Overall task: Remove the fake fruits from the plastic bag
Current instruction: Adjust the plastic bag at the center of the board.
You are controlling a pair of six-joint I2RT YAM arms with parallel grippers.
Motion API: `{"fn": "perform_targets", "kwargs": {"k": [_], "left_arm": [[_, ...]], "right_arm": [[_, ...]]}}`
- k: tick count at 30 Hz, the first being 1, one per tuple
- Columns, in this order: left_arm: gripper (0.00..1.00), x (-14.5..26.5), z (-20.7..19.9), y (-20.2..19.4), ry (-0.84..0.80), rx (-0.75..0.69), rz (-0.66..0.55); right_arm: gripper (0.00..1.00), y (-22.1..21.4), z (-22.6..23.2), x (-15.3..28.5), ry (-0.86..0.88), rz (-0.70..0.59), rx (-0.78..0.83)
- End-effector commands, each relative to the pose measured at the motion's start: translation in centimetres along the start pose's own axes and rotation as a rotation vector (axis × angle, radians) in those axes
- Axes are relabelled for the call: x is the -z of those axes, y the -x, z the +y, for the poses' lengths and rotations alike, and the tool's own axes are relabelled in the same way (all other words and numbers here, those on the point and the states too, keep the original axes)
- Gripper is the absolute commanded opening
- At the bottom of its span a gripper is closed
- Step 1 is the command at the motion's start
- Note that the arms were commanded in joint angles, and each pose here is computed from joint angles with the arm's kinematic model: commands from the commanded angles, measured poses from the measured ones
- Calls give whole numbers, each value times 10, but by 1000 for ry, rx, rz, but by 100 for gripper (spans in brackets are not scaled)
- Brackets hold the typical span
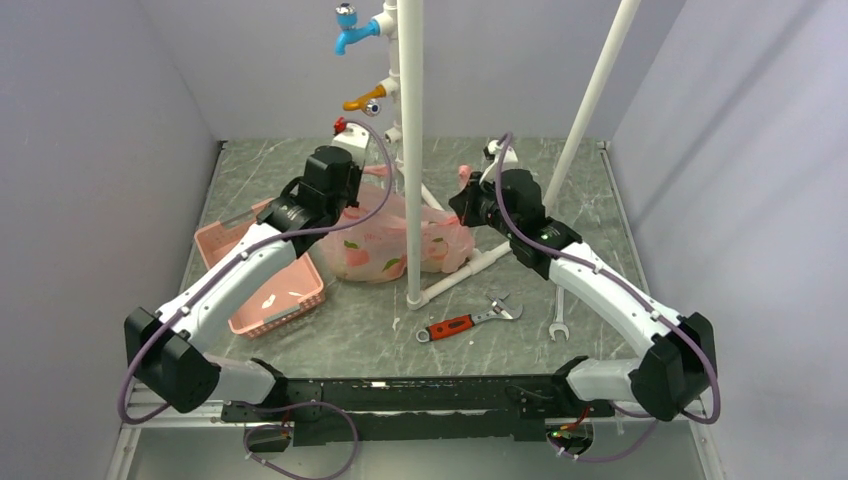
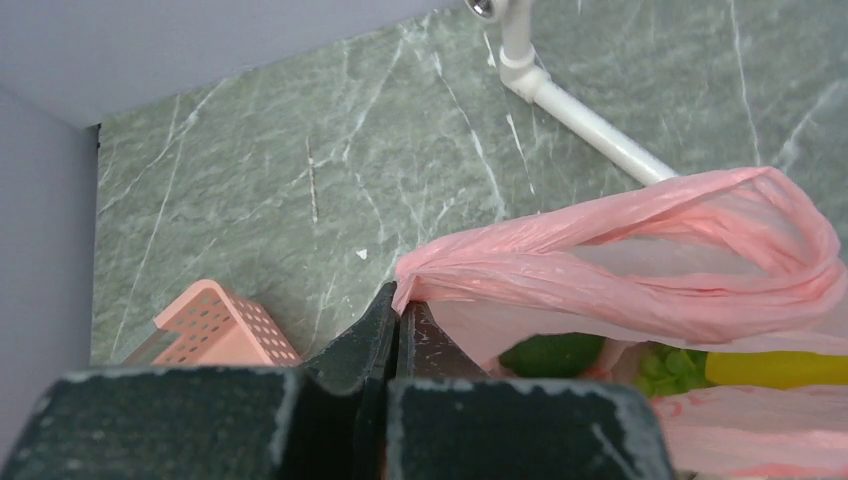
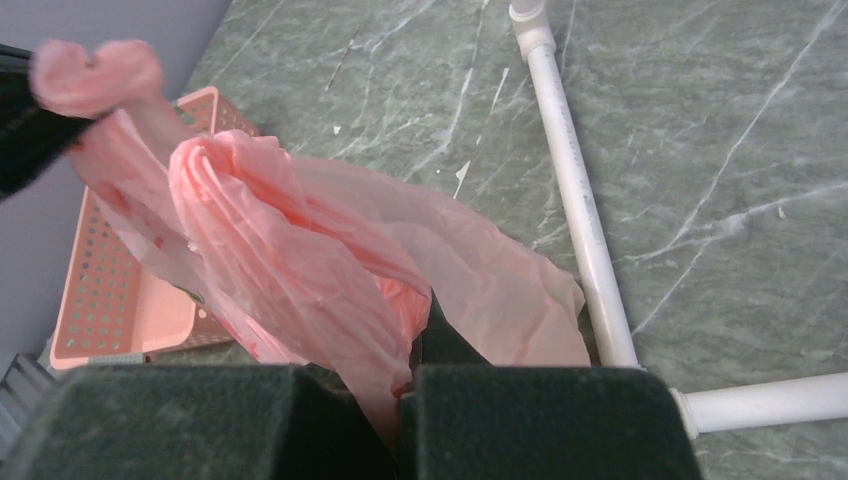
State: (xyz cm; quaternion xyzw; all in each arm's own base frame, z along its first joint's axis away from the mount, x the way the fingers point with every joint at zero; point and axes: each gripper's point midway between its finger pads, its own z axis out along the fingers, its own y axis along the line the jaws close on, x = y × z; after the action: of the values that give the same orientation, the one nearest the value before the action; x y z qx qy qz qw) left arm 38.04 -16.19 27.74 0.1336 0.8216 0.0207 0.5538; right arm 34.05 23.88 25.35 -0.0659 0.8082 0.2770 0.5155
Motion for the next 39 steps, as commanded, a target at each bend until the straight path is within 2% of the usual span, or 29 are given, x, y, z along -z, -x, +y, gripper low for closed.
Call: {"fn": "perform_targets", "kwargs": {"k": [1,5,10,14,17,20,23,27,30,32,34,36,39], "left_arm": [[0,29,35,38,88,165,-142],[0,40,58,37,87,290,-179],[0,52,83,70,-37,498,-301],[0,57,110,103,-129,658,-391],[0,51,121,112,-189,714,-411],[0,39,103,101,-304,689,-357],[0,26,86,60,-347,691,-271],[0,21,77,-5,-338,715,-203],[0,25,70,-52,-290,740,-97],[0,36,64,-67,-288,744,-75],[11,54,57,-67,-322,737,-112],[27,73,48,-69,-357,731,-134],[59,101,36,-78,-398,711,-126]], "right_arm": [[0,33,0,-17,-6,-73,7],[0,64,-6,-37,6,-91,-27],[0,124,2,-50,52,-161,-31],[0,174,5,-42,50,-237,-4],[0,184,-1,-33,31,-264,9],[0,150,-11,-33,32,-216,4],[0,102,-20,-31,45,-155,-39],[0,38,-24,-23,94,-54,-95],[1,1,-27,-7,97,-1,-118],[4,-17,-28,3,101,31,-111],[10,-28,-29,11,95,49,-96],[18,-39,-32,21,84,84,-88],[37,-40,-29,34,84,94,-67]]}}
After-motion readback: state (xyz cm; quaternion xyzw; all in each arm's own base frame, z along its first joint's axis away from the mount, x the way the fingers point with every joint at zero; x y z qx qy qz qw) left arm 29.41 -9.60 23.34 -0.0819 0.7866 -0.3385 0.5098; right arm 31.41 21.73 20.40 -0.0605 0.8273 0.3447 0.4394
